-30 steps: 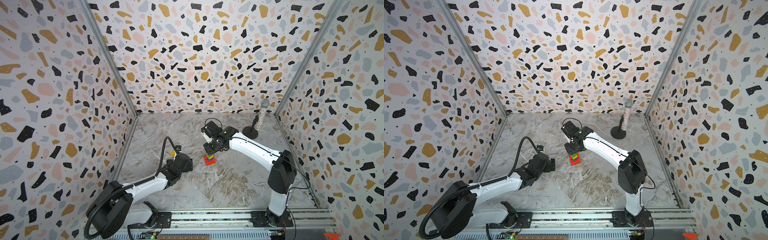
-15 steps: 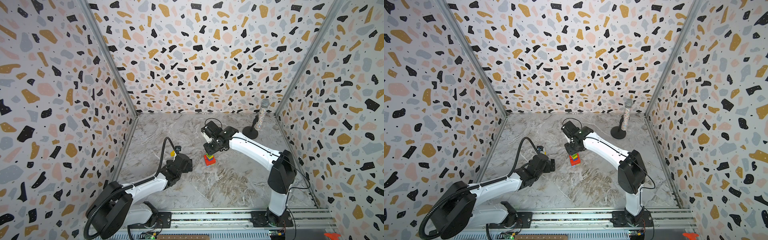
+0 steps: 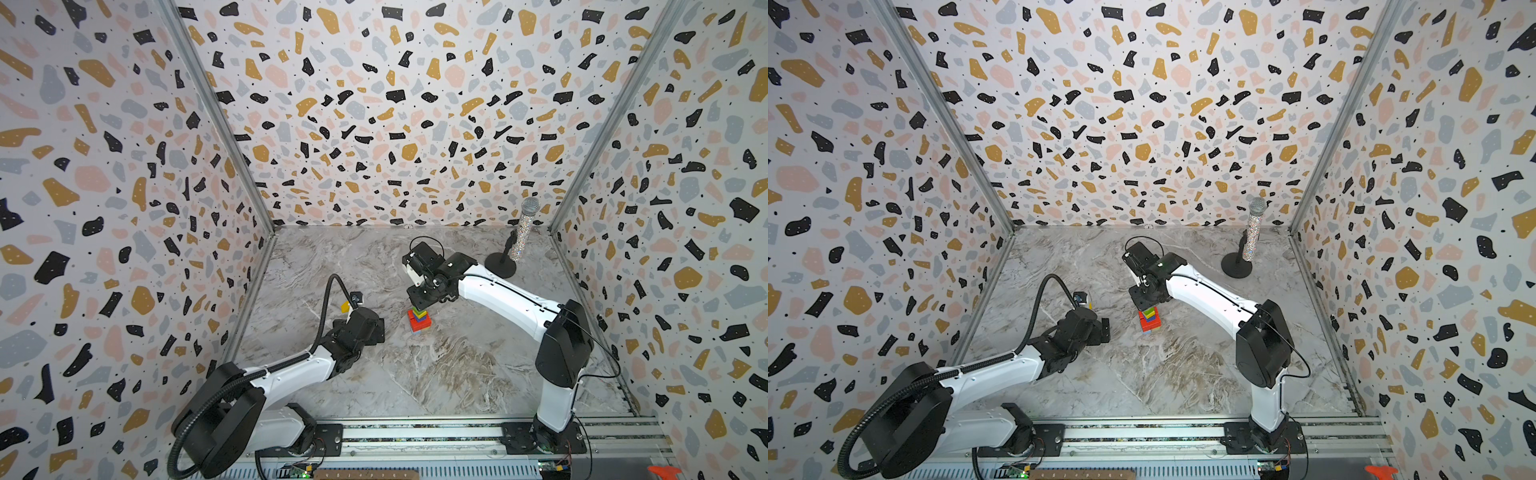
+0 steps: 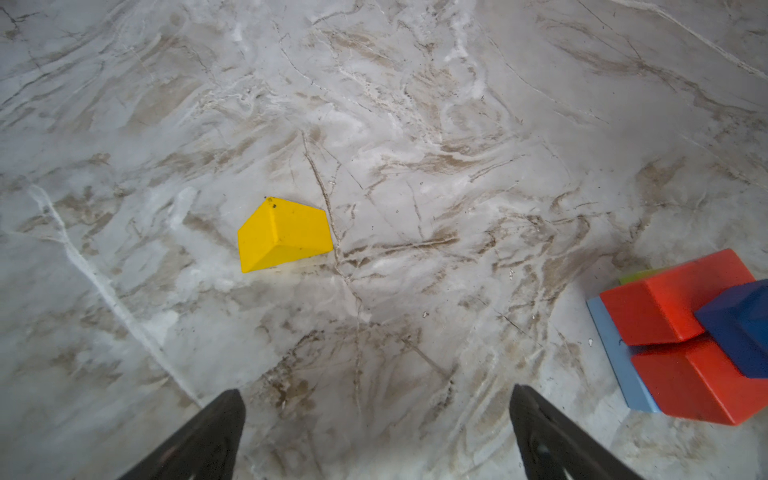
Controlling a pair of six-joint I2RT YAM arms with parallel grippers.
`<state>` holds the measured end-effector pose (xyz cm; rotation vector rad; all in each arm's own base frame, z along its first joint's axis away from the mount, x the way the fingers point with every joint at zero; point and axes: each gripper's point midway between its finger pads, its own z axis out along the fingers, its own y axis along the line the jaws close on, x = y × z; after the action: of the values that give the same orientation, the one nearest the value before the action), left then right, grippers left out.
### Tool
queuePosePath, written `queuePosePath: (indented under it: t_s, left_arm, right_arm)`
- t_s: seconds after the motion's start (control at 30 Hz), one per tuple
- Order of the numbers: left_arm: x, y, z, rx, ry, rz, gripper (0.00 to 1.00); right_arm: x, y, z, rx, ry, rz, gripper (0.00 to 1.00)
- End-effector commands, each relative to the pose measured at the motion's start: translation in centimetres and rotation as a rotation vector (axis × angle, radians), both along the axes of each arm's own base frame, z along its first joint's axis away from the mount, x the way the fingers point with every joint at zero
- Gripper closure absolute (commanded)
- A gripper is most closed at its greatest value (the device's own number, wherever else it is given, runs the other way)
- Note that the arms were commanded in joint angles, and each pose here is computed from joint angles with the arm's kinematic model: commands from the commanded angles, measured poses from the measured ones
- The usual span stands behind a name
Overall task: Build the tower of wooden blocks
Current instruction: 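Lower the lime-green cylinder onto the green cube atop the stack, then open and raise the right gripper while the left gripper nears the yellow block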
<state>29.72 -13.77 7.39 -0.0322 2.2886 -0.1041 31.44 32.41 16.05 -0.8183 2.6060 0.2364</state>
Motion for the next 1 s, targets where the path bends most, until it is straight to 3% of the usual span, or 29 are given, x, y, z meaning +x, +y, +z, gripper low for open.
queuePosePath:
  t_s: [0.0, 0.37, 0.47, 0.53, 0.6, 0.7, 0.77, 0.87, 0.97]
  left_arm:
    - [0.5, 1.4, 0.9, -0.005, -0.039, 0.065, 0.00]
    - [1.1, 4.6, 6.8, -0.068, -0.101, 0.173, 0.02]
    - [1.3, 5.3, 8.5, -0.041, -0.103, 0.204, 0.05]
    - [1.6, 5.9, 9.0, -0.017, -0.089, 0.227, 0.06]
    - [2.1, 6.5, 9.0, -0.003, -0.061, 0.248, 0.09]
    - [3.1, 7.2, 8.3, -0.016, -0.011, 0.259, 0.13]
    - [3.8, 7.4, 7.6, -0.055, 0.018, 0.252, 0.15]
    - [4.8, 7.7, 6.7, -0.121, 0.039, 0.259, 0.22]
    - [5.6, 8.3, 6.2, -0.116, 0.047, 0.288, 0.28]
  right_arm:
    - [0.6, -0.1, 4.0, 0.056, -0.090, -0.004, 0.53]
    - [-0.3, -1.9, 12.4, 0.231, -0.294, -0.005, 0.43]
    - [-0.9, -3.5, 14.2, 0.290, -0.351, -0.023, 0.37]
    - [-1.2, -5.0, 14.8, 0.341, -0.377, -0.041, 0.29]
    - [-1.6, -6.6, 14.8, 0.415, -0.374, -0.057, 0.19]
    - [-2.0, -8.7, 13.6, 0.511, -0.331, -0.081, 0.12]
    - [-2.0, -10.1, 12.4, 0.550, -0.307, -0.115, 0.01]
    - [-2.3, -11.2, 10.8, 0.609, -0.273, -0.150, 0.01]
    - [-2.6, -11.9, 9.0, 0.636, -0.253, -0.179, 0.01]
